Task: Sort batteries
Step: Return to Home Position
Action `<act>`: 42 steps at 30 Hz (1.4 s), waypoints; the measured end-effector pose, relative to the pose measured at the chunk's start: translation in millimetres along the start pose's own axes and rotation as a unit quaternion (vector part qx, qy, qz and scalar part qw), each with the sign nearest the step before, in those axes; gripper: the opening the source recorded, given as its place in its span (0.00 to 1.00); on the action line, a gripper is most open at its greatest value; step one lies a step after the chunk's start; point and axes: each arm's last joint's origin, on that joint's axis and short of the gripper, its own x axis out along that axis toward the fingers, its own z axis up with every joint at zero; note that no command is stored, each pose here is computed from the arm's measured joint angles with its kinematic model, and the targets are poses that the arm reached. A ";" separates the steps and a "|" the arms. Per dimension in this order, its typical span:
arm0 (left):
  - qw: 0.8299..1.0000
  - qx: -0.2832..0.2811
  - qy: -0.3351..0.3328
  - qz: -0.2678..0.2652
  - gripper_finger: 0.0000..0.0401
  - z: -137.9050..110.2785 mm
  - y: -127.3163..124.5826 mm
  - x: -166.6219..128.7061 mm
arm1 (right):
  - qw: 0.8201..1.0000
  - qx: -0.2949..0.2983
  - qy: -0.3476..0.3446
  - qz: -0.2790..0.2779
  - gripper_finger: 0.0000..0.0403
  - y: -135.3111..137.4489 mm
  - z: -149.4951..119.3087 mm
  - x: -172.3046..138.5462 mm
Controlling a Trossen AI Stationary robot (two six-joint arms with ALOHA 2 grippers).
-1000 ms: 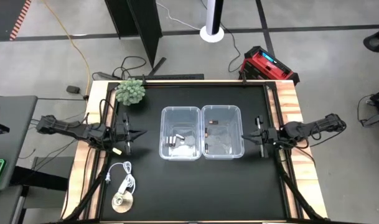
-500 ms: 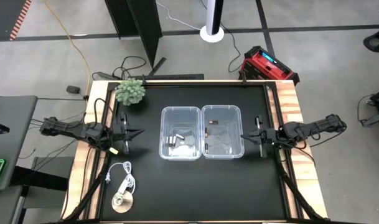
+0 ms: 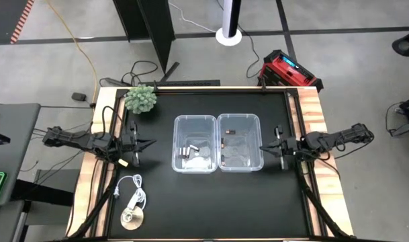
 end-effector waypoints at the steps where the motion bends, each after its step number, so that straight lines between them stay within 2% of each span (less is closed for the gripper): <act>1: 1.000 0.000 0.000 0.000 0.01 0.0 0.0 0.0 | 1.000 0.000 0.000 0.000 0.07 0.0 -0.1 0.0; 42: 1.000 0.001 -0.001 -0.008 0.01 -0.3 -1.4 -0.3 | 1.000 -0.001 0.003 0.000 0.07 0.0 -0.6 0.0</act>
